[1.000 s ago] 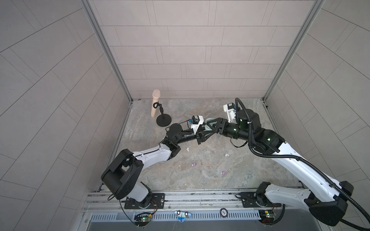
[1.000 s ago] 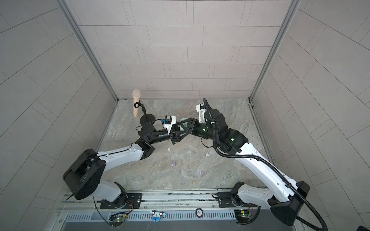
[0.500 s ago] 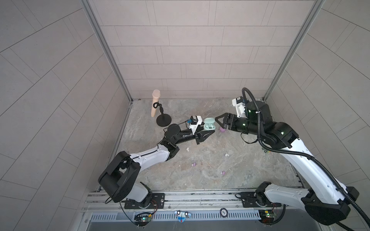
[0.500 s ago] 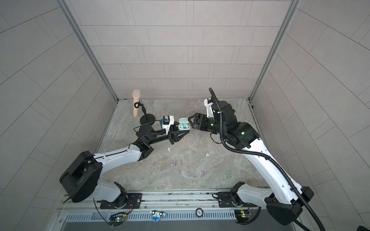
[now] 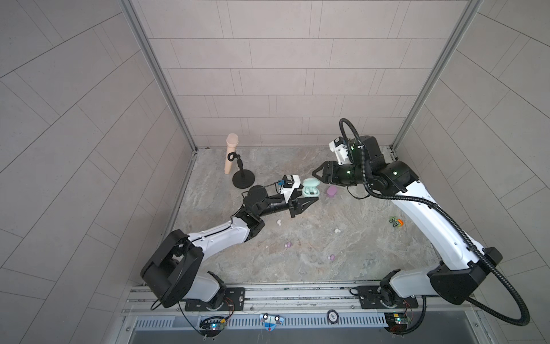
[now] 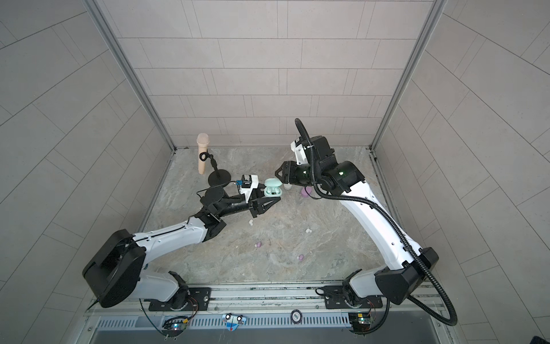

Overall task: Insert wireless bluetooth earbuds into charging case
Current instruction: Close the charging case.

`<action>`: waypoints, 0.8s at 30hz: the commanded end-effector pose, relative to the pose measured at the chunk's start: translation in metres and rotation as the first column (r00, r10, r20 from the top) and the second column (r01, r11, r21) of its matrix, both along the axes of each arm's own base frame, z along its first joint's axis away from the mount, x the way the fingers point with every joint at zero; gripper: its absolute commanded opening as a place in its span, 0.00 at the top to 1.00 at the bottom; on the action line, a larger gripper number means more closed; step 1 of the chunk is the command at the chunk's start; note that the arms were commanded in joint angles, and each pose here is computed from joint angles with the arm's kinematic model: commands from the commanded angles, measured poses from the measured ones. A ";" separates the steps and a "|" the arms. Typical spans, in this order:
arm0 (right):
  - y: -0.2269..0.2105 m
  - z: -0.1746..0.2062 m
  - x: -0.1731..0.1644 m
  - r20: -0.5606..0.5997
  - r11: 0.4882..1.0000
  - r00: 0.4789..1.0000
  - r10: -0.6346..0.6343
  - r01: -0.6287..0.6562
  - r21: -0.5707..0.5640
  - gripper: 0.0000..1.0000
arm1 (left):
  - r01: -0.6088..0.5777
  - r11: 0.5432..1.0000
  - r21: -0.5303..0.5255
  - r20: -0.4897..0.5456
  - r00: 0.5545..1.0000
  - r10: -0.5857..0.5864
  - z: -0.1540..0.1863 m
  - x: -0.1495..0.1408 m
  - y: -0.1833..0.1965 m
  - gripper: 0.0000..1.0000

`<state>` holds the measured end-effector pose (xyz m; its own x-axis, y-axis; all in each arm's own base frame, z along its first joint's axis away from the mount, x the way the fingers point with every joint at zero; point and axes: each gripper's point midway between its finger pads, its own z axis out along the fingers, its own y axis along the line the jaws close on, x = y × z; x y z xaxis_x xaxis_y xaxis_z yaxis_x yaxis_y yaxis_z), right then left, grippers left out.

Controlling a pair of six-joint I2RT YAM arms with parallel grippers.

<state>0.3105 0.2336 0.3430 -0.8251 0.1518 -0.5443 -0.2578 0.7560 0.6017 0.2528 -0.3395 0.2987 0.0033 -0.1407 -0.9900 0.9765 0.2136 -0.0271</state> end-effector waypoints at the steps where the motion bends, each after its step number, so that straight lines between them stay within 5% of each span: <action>1: 0.008 0.006 -0.014 0.000 0.998 0.998 0.061 -0.061 0.002 0.51 | 0.014 1.000 -0.013 0.038 0.999 -0.014 0.009 -0.008 0.002 0.97; 15: 0.002 -0.025 -0.049 -0.067 0.995 0.995 0.068 -0.073 -0.071 0.56 | 0.007 1.000 0.002 0.040 0.999 -0.007 0.006 -0.005 0.000 0.97; 24: 0.020 -0.021 -0.050 -0.034 0.986 0.994 0.101 -0.105 -0.133 0.24 | 0.006 1.000 0.014 0.029 1.000 -0.006 0.001 -0.004 0.000 0.97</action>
